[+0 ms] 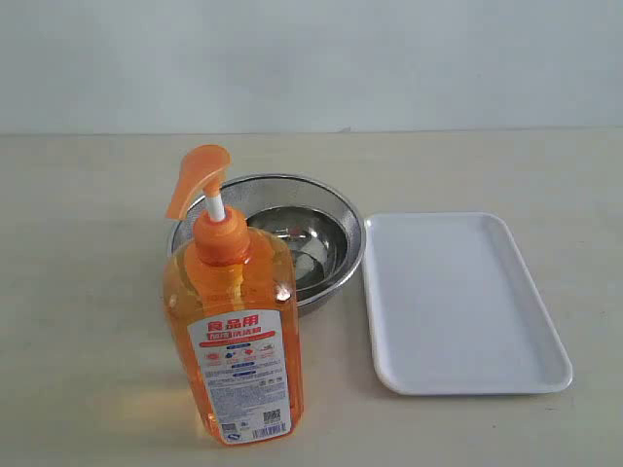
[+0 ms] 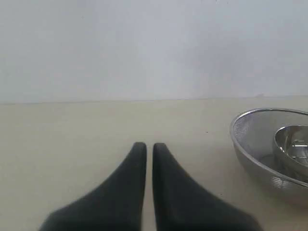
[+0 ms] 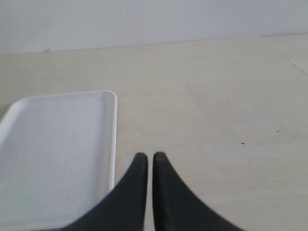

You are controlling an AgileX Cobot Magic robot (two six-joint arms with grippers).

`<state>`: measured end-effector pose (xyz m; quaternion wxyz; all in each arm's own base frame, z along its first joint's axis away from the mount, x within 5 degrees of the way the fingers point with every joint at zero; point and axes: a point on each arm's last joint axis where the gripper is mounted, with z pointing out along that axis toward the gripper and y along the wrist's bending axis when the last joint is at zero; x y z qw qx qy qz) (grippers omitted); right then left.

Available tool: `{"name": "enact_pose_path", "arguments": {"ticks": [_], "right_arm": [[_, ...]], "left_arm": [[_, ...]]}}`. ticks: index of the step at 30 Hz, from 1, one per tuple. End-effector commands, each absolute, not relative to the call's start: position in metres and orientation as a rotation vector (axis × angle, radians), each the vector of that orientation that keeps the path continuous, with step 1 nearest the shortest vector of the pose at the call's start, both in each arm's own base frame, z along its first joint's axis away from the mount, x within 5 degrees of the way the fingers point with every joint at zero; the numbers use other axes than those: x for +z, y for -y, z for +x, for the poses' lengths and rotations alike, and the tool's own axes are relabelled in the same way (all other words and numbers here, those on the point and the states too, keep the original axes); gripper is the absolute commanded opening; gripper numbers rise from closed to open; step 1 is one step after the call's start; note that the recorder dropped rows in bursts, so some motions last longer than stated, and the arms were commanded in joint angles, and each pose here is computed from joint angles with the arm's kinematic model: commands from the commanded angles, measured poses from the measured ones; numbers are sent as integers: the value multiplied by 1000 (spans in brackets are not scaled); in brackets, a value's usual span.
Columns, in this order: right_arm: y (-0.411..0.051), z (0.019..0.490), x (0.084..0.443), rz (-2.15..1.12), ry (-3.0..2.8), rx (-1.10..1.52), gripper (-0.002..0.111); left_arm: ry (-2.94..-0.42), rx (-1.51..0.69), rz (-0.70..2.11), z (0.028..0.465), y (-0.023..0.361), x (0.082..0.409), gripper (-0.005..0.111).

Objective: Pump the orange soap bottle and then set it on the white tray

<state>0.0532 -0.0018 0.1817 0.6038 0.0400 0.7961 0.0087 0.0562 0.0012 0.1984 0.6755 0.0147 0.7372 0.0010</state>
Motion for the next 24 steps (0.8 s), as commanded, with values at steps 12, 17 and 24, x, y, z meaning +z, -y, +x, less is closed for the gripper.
{"name": "enact_pose_path", "arguments": {"ticks": [12, 17, 24], "right_arm": [[2, 53, 181, 86, -1835, 20, 1], [2, 53, 181, 86, -1835, 20, 1], [2, 53, 181, 86, -1835, 20, 1]], "left_arm": [[-1531, -153, -113, 33, -3, 280, 5], [-1426, -168, -101, 26, -2, 300, 5], [-1383, -263, -143, 25, 0, 304, 5]]}}
